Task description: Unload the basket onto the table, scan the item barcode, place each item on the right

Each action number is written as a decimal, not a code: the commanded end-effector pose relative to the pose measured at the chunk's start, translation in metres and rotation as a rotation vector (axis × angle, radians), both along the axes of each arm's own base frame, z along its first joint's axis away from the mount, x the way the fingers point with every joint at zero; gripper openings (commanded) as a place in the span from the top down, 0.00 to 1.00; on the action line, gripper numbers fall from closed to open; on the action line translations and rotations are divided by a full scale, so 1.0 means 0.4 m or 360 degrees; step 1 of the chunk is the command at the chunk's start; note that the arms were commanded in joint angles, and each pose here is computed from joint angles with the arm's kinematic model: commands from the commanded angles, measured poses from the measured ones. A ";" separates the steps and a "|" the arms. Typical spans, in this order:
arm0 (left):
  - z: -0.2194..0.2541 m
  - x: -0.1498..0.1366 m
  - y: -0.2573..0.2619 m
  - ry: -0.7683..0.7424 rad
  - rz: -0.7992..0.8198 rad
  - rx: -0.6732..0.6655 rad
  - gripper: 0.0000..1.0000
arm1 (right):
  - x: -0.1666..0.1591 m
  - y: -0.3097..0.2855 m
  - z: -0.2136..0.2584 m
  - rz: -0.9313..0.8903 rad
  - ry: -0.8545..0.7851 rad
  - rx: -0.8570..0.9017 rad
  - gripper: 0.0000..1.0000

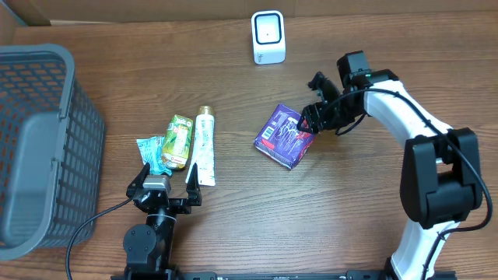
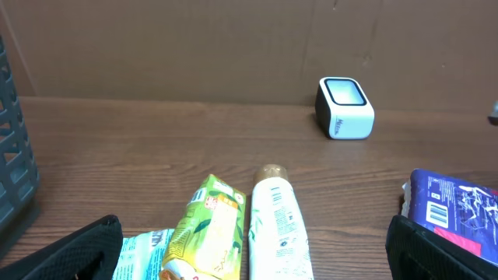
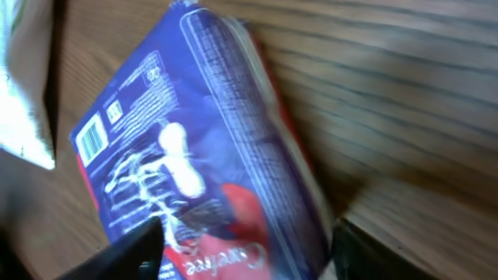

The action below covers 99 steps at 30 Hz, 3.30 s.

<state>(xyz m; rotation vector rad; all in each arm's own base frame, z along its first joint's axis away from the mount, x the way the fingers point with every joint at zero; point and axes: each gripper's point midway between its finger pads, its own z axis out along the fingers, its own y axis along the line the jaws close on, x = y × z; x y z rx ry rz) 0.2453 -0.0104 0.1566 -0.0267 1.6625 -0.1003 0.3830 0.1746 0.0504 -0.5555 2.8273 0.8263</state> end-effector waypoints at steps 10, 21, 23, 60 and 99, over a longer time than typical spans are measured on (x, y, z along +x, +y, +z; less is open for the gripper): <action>-0.002 0.000 0.007 -0.0009 0.0025 -0.0027 0.01 | -0.063 0.023 -0.037 -0.0209 0.0264 -0.0090 0.96; -0.002 0.000 0.008 -0.0009 0.0025 -0.0027 0.01 | -0.127 -0.006 -0.029 -0.0841 0.0717 -0.0272 0.96; -0.002 0.000 0.008 -0.0009 0.0025 -0.0027 0.00 | -0.127 0.001 -0.004 -0.0826 0.0678 -0.0253 0.84; -0.002 0.000 0.008 -0.0009 0.0025 -0.0027 0.00 | -0.027 0.092 -0.071 -0.0071 0.0279 0.0360 0.34; -0.002 0.000 0.008 -0.0009 0.0025 -0.0027 0.00 | 0.070 -0.001 0.602 -0.0374 -0.0714 0.0126 0.96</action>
